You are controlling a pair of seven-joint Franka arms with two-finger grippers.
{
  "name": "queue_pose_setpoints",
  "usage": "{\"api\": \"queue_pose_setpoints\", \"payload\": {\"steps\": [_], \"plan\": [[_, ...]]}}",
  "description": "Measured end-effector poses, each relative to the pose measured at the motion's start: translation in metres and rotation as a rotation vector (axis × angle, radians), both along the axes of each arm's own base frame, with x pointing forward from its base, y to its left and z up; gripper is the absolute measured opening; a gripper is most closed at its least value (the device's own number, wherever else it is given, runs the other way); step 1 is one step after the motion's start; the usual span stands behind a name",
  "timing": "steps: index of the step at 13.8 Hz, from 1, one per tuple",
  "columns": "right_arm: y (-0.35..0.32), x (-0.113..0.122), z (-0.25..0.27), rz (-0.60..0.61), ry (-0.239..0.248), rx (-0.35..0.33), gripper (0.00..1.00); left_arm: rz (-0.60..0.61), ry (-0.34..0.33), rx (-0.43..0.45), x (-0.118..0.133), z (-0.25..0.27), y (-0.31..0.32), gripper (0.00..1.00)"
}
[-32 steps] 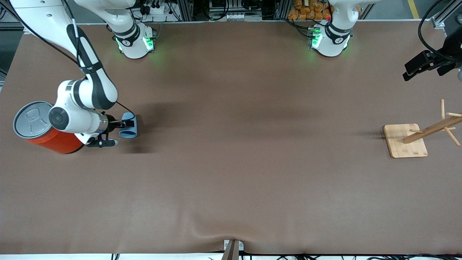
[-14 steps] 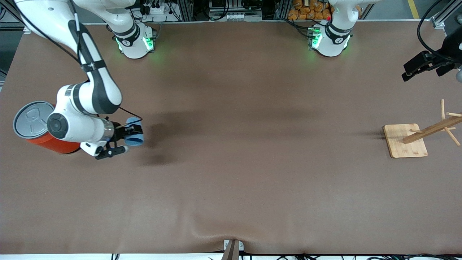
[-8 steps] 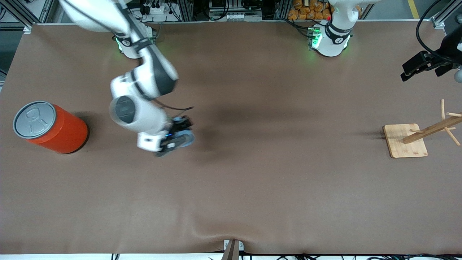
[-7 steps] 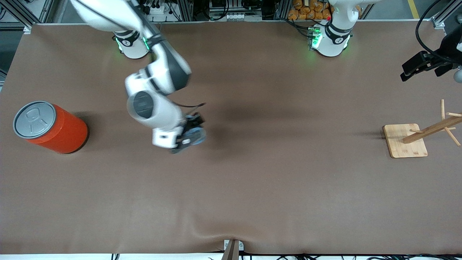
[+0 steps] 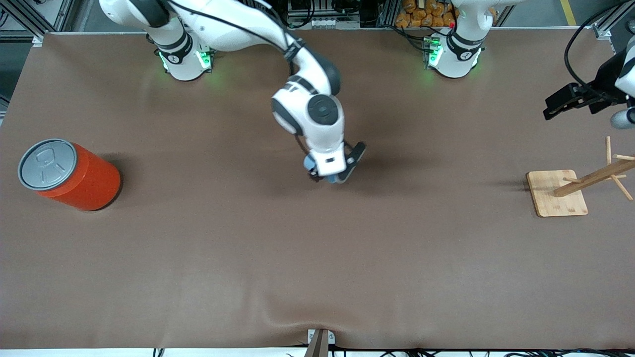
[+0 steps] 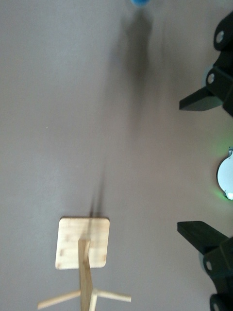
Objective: Flip cup
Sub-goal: 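Lift the cup and carry it toward the table middle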
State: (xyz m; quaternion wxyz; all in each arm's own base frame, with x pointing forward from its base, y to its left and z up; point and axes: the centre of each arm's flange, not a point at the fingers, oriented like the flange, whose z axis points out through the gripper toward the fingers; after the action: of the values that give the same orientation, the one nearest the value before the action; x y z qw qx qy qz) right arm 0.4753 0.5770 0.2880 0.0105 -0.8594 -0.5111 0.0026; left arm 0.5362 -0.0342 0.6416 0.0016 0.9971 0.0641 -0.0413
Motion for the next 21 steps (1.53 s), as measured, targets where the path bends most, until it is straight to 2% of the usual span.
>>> {"api": "queue_pose_setpoints", "payload": {"steps": [3,5,8,13,17,18,19,20,21], "plan": [[0.052,-0.049,-0.019,0.180,-0.105,-0.076,0.81,0.015,0.024,-0.070,0.007,-0.011,0.003,1.00],[0.063,-0.061,-0.039,0.272,-0.128,-0.114,0.81,0.019,0.029,-0.080,0.008,-0.013,0.004,1.00],[0.065,-0.063,-0.055,0.319,-0.128,-0.135,0.81,0.026,0.040,-0.119,0.011,-0.018,0.004,1.00],[0.070,-0.069,-0.075,0.342,-0.140,-0.150,0.81,0.121,0.105,-0.298,0.024,-0.046,0.041,1.00],[0.068,-0.068,-0.078,0.348,-0.148,-0.162,0.81,0.135,0.139,-0.351,0.030,-0.062,0.043,1.00],[0.067,-0.066,-0.079,0.350,-0.152,-0.167,0.85,0.135,0.145,-0.366,0.031,-0.064,0.041,1.00],[0.066,-0.065,-0.080,0.351,-0.154,-0.172,0.96,0.136,0.154,-0.388,0.032,-0.068,0.039,1.00],[0.065,-0.064,-0.081,0.350,-0.156,-0.174,1.00,0.138,0.166,-0.409,0.033,-0.073,0.037,1.00],[0.065,-0.062,-0.080,0.348,-0.158,-0.174,1.00,0.141,0.179,-0.430,0.034,-0.079,0.035,1.00]]}}
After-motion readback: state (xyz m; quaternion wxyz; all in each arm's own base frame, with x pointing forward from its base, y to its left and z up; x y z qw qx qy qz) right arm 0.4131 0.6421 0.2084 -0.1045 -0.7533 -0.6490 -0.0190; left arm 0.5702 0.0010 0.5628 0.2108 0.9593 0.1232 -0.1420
